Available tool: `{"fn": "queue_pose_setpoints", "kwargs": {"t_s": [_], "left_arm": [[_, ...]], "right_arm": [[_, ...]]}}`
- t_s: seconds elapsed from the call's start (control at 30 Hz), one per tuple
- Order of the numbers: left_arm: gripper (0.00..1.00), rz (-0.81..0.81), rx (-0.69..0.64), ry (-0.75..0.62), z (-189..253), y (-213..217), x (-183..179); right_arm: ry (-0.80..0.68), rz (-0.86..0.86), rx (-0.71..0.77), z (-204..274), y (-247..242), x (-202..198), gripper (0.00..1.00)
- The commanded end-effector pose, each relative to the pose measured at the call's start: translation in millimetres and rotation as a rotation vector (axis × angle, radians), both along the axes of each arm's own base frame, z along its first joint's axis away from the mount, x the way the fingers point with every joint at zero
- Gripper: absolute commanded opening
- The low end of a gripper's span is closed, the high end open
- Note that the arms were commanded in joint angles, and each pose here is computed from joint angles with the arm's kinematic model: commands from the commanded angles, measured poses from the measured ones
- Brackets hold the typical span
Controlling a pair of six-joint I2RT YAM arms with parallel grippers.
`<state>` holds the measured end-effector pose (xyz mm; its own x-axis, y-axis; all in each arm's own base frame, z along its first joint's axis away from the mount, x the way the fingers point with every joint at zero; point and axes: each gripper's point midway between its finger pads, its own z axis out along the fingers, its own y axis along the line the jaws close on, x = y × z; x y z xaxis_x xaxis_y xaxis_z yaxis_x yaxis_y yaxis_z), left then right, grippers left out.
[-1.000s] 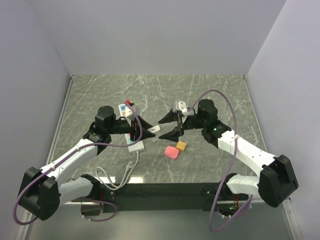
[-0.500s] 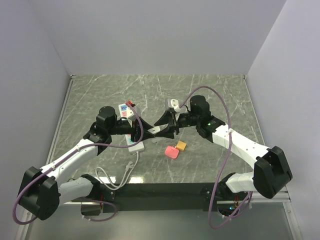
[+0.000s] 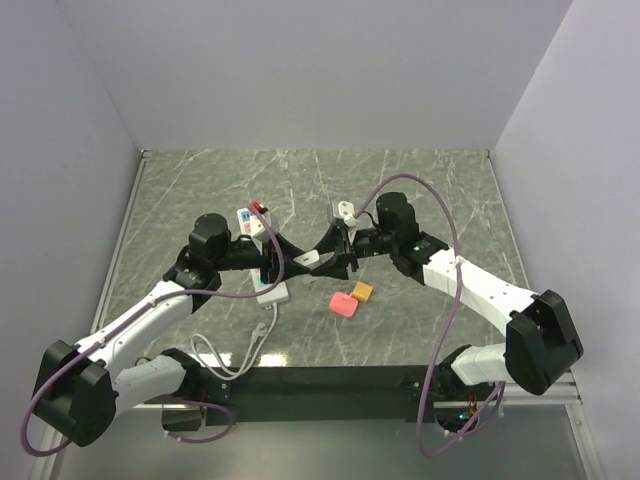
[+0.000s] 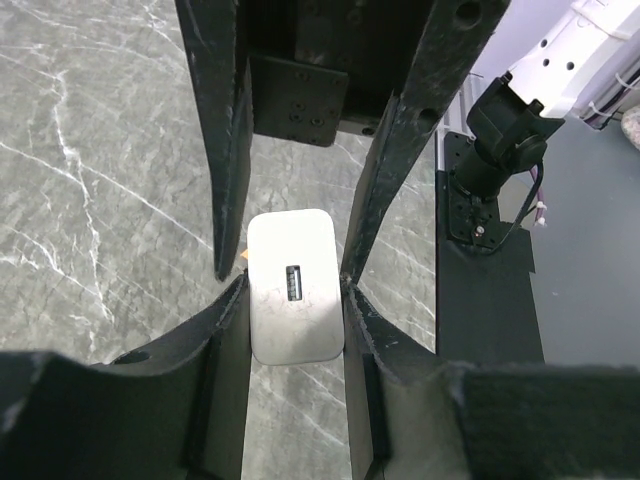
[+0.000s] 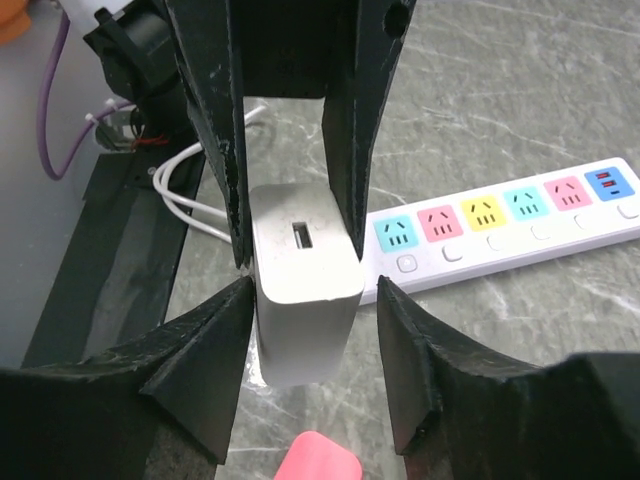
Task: Insert the plug
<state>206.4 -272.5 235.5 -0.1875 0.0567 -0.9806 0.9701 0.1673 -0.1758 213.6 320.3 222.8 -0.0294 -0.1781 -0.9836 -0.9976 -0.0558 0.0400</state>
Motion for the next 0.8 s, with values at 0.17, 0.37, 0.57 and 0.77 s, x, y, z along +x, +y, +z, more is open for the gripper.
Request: {"fn": "queue_pose_setpoints", "kwargs": {"t_s": [0.17, 0.37, 0.57, 0.77], "left_arm": [[0.00, -0.017, -0.038, -0.092, 20, -3, 0], [0.44, 0.100, -0.031, -0.078, 19, 1, 20], [0.75, 0.293, -0.047, -0.073, 22, 15, 44], [0.86, 0.537, -0.078, -0.002, 23, 47, 83]], "right_arm": [[-0.041, 0.046, 0.023, 14, 5, -3, 0.08], [-0.043, -0.004, 0.039, 17, 5, 5, 0.00], [-0.032, -0.171, 0.075, 24, -12, 39, 0.00], [-0.027, -0.312, 0.124, 30, -39, 70, 0.00]]}}
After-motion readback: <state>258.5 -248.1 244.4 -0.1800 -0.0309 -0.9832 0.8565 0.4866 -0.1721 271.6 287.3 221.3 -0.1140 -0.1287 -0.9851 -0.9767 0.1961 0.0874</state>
